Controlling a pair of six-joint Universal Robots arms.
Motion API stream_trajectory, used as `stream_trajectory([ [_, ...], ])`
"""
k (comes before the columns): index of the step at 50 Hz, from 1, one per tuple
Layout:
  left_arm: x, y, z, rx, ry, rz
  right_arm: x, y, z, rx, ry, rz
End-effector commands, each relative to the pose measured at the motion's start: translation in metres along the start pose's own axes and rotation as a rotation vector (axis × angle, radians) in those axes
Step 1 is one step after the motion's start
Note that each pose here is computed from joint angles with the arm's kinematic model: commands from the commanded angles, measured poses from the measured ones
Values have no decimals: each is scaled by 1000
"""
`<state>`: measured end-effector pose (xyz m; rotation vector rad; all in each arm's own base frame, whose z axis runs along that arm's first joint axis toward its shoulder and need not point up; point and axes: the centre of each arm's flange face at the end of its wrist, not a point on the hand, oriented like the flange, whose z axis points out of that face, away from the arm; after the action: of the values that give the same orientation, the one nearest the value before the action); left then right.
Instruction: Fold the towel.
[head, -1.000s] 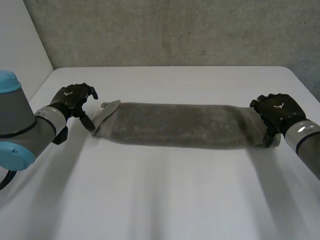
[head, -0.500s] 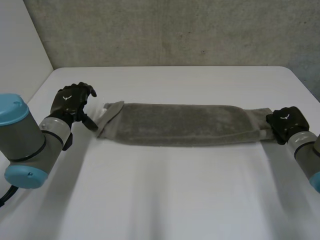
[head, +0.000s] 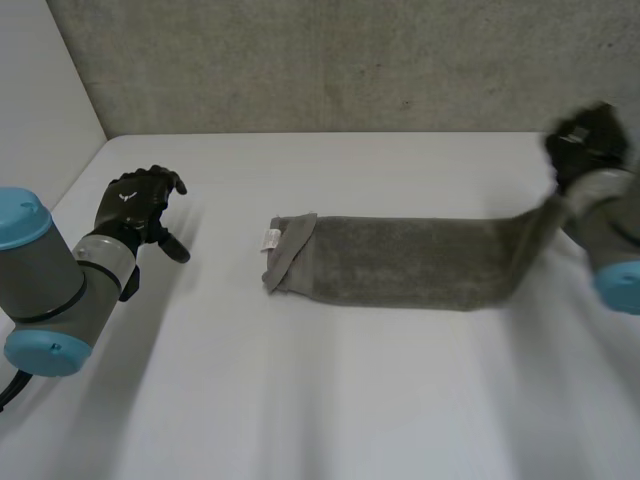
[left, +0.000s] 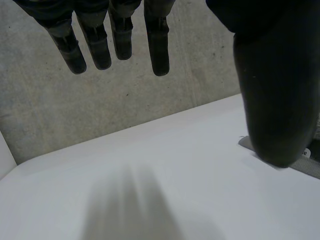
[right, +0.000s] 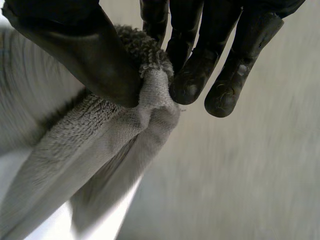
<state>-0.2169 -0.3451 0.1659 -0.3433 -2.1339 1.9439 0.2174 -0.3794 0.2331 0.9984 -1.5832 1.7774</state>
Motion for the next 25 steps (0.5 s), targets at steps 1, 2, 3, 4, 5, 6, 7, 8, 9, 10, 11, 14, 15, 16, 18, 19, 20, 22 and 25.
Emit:
stream_trajectory([
  [1,-1,0,0,-1,-1,1,-93,-147,-75,402,-159,56],
  [2,-1,0,0,-1,-1,1,-94,-147,-76,403,-159,56],
  [3,-1,1,0,-2,-1,0,-121,-159,-92,453,-212,52],
  [4,-1,1,0,-2,-1,1,-146,-166,-106,484,-267,39],
  [5,-1,1,0,-2,-1,1,-147,-166,-106,485,-267,39],
  [6,-1,1,0,-4,-1,1,-168,-167,-115,505,-315,29],
  [7,-1,1,0,-4,-1,1,-187,-166,-122,518,-362,20],
  [8,0,2,-1,-5,1,4,-187,-166,-123,518,-362,20],
  [9,0,2,-1,-5,1,4,-199,-165,-128,534,-401,10],
  [10,0,2,-1,-5,1,4,-199,-165,-128,534,-401,10],
  [11,1,1,-1,-5,2,4,-205,-165,-131,545,-425,6],
  [14,3,2,-1,-5,7,4,-201,-168,-126,553,-416,23],
  [15,3,2,-1,-5,7,4,-196,-168,-123,545,-406,27],
  [16,5,2,-2,-5,13,5,-196,-168,-123,545,-406,27],
  [18,7,1,-3,-2,21,6,-174,-163,-111,501,-360,45],
  [19,8,-1,-3,1,27,3,-174,-163,-111,501,-360,45],
  [20,8,-1,-3,1,27,3,-161,-156,-104,460,-344,67],
  [22,17,-3,-6,5,51,9,-149,-147,-98,416,-340,100],
  [25,26,-4,-9,8,74,11,-127,-133,-93,352,-337,184],
])
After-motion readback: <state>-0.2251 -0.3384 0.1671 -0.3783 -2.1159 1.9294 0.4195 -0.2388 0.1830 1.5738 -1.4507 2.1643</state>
